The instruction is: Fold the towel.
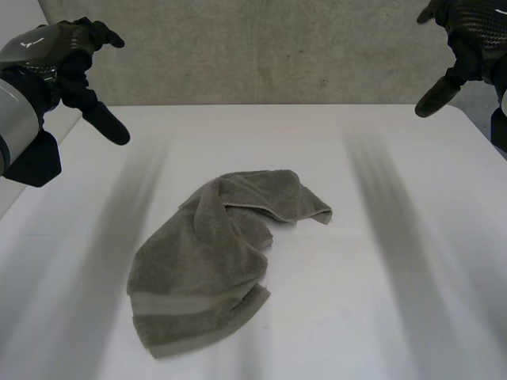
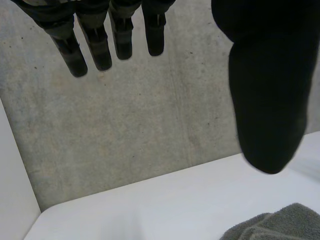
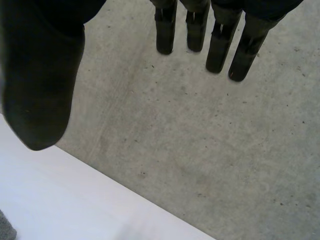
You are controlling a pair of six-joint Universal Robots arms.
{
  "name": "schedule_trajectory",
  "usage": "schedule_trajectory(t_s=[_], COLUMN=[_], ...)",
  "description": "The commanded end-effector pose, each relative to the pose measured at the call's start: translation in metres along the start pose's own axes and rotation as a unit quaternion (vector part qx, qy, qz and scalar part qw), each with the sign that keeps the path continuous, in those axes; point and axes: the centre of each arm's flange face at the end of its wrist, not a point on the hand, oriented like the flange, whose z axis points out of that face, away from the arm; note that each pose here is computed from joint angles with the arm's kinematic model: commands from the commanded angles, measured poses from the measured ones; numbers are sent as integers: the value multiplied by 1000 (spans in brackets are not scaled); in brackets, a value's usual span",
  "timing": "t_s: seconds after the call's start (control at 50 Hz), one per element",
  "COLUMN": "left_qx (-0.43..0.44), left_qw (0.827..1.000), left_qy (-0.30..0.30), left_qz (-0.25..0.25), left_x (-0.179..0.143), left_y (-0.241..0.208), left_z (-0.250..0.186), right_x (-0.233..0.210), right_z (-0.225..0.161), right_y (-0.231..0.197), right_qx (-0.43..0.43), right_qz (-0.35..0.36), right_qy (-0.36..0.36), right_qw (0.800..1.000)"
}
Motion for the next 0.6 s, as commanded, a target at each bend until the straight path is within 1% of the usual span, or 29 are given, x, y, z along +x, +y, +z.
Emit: schedule_trajectory(t_s=[0.02, 0.46, 0.52, 0.54, 0.56, 0.58, 0.6], left_qx=[2, -10, -21, -35, -36, -49, -58], left_qw=[1000, 1000, 1000, 999, 999, 999, 998], left_qy=[0, 10, 8, 8, 8, 7, 7], left_qz=[-2, 4, 5, 7, 7, 9, 10], left_x=[0, 5, 4, 4, 4, 3, 2], left_y=[-1, 8, 15, 24, 24, 34, 44], left_z=[0, -4, -5, -5, -5, -6, -5], right_x=[0, -1, -4, -6, -10, -10, -14], right_z=[-2, -1, 0, 3, 7, 7, 14], right_y=[-5, -1, 1, 5, 14, 14, 27], right_qx=[-3, -8, -7, -11, -21, -21, -36], right_qz=[-1, -4, -7, -15, -25, -26, -38], right_qy=[-1, -6, -15, -22, -36, -36, -55], right_qw=[1000, 1000, 1000, 1000, 999, 999, 997])
